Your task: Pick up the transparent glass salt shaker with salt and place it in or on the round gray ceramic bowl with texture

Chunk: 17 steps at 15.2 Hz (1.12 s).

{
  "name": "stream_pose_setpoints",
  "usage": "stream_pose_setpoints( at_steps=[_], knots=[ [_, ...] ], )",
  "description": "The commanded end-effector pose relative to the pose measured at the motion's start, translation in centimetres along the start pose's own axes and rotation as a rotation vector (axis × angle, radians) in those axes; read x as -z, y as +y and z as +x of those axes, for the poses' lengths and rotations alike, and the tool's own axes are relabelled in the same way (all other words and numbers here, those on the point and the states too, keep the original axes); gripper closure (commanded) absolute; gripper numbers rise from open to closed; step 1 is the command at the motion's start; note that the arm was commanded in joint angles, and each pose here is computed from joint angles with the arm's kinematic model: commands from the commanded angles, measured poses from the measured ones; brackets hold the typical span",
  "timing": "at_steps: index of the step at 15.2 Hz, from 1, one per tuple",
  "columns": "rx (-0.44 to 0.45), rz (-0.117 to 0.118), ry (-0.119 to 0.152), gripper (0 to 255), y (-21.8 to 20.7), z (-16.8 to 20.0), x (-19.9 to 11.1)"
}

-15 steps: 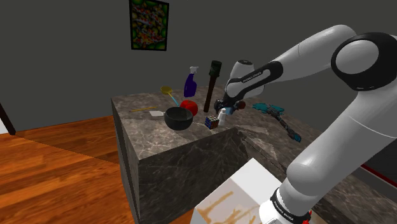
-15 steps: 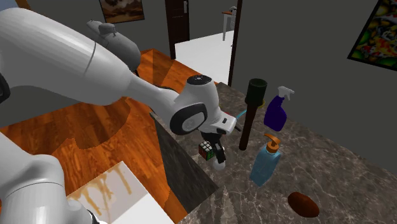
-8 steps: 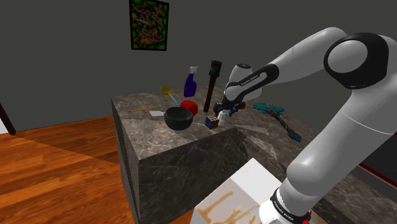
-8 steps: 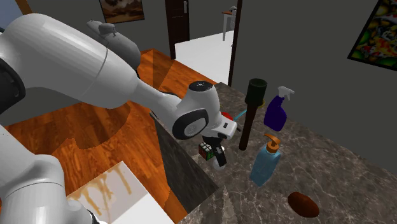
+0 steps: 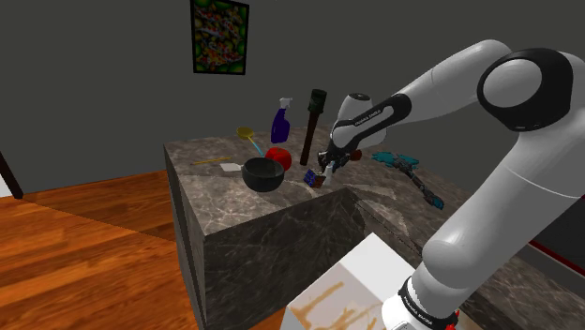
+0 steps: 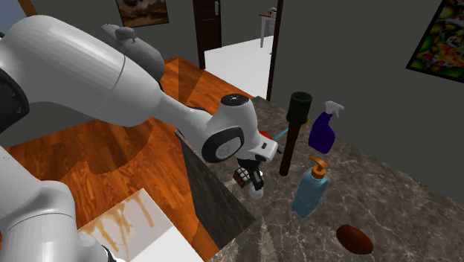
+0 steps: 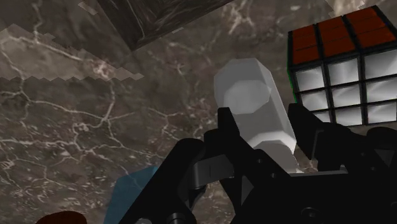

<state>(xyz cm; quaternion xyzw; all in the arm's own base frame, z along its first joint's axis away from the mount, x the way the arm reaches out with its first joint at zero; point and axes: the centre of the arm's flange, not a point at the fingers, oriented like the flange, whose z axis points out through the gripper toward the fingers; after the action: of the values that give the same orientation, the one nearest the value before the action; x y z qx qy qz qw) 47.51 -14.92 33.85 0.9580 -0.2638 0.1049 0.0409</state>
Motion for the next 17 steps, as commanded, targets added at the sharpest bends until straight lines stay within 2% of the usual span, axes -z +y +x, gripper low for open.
stream_pose_setpoints(
  at_steps=[1,6,17],
  knots=[
    [0.003,-0.002,-0.009,255,-0.1,-0.2,-0.4],
    [0.002,-0.002,-0.009,255,0.0,-0.2,-0.3],
    [0.002,-0.002,-0.009,255,0.1,1.1,5.4]
  ],
)
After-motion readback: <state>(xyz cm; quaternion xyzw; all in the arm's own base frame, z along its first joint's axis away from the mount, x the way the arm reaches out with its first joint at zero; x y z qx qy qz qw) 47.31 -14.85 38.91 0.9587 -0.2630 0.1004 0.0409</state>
